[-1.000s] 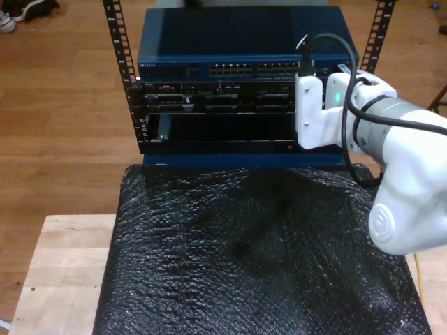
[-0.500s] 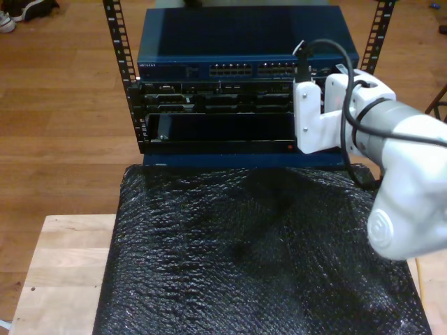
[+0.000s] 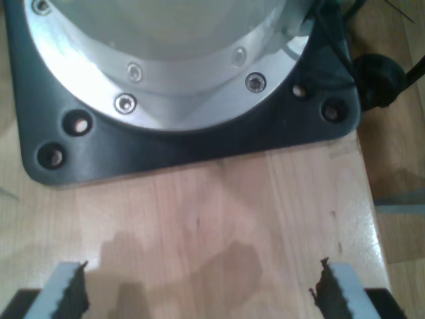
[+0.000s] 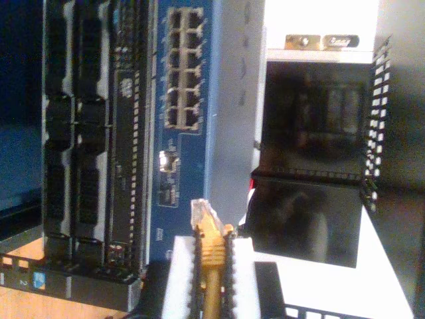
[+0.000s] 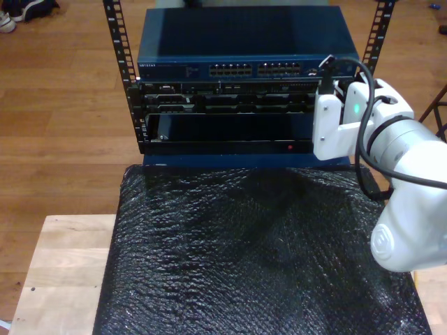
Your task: Grab the cable and plug it in
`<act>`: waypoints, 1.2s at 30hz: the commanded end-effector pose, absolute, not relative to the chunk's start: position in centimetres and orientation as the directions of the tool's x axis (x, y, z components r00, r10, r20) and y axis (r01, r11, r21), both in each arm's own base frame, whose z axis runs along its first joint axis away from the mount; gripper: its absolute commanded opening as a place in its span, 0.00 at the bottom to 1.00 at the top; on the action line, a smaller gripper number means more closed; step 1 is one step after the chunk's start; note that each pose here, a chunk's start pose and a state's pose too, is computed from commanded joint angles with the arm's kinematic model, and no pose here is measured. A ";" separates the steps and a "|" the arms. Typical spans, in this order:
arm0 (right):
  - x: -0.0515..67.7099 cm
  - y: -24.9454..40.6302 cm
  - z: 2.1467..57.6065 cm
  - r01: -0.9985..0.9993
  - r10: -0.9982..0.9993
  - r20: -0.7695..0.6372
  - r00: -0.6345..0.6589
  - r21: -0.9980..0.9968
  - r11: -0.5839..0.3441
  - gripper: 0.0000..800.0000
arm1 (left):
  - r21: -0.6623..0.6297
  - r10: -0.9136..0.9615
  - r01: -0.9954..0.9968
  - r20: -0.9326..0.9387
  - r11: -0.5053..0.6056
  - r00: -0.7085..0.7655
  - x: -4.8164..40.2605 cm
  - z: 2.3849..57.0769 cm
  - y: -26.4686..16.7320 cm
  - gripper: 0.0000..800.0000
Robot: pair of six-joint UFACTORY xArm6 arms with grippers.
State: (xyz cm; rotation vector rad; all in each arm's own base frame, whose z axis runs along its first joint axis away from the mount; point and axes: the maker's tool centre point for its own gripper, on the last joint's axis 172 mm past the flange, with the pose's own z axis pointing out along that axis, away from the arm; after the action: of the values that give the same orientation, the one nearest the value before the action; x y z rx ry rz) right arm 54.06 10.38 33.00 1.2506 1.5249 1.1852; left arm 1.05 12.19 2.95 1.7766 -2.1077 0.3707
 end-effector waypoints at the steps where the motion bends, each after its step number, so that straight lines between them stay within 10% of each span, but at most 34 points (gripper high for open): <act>1: 54.0 10.4 33.2 0.202 0.984 -0.029 -0.174 0.977 0.064 0.00 | 0.030 -0.890 -0.984 0.432 0.176 -0.146 1.1 2.9 12.2 1.00; 36: 58.7 10.7 30.6 -0.058 0.998 0.034 -0.059 0.998 -0.038 0.00 | 0.030 -0.890 -0.984 0.432 0.176 -0.146 1.1 2.9 12.2 1.00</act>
State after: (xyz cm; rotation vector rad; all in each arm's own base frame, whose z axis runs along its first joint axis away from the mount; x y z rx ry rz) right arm 58.65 10.72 30.56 1.1638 1.1907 1.3058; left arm 1.05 12.19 2.95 1.7766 -2.1077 0.3707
